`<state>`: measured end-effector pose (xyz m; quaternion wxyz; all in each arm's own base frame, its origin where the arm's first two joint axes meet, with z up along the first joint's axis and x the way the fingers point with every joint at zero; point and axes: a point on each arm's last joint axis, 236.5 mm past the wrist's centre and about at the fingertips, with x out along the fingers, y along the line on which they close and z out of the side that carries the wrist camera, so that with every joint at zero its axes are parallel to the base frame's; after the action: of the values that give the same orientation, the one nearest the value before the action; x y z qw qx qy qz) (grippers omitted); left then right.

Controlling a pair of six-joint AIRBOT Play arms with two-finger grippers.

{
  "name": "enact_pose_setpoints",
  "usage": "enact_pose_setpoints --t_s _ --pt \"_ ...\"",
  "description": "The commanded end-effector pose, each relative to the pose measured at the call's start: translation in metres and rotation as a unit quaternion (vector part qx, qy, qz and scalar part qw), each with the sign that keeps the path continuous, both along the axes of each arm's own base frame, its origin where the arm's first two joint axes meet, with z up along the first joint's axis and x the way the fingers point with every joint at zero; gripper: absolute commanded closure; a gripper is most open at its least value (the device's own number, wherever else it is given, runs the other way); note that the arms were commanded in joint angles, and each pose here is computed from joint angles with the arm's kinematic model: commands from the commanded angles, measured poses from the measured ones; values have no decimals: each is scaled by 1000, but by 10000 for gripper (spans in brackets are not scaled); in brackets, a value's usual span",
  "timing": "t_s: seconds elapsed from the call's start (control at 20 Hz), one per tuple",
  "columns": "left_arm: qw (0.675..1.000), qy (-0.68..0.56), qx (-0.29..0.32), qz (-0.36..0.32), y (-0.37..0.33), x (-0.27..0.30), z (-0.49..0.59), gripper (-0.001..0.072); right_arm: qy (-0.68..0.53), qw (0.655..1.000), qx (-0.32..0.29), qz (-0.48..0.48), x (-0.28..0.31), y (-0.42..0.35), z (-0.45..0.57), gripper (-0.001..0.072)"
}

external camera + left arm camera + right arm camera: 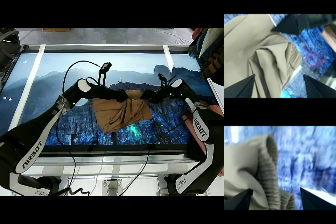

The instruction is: Fold the clothes and pants, and hang the long-sleeved shirts on hangers.

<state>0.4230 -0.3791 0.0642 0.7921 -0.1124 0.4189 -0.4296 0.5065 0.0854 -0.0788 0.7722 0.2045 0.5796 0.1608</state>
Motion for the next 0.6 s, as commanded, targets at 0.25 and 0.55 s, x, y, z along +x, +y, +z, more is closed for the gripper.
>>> enact_pose_setpoints --t_s 0.25,0.55 --pt "1000 7 1 -8 -1 -5 -1 0 82 996 -9 22 -25 -6 -13 49" --pt "1000 13 3 -14 -1 -9 -3 0 172 972 161 12 -45 40 -22 51"
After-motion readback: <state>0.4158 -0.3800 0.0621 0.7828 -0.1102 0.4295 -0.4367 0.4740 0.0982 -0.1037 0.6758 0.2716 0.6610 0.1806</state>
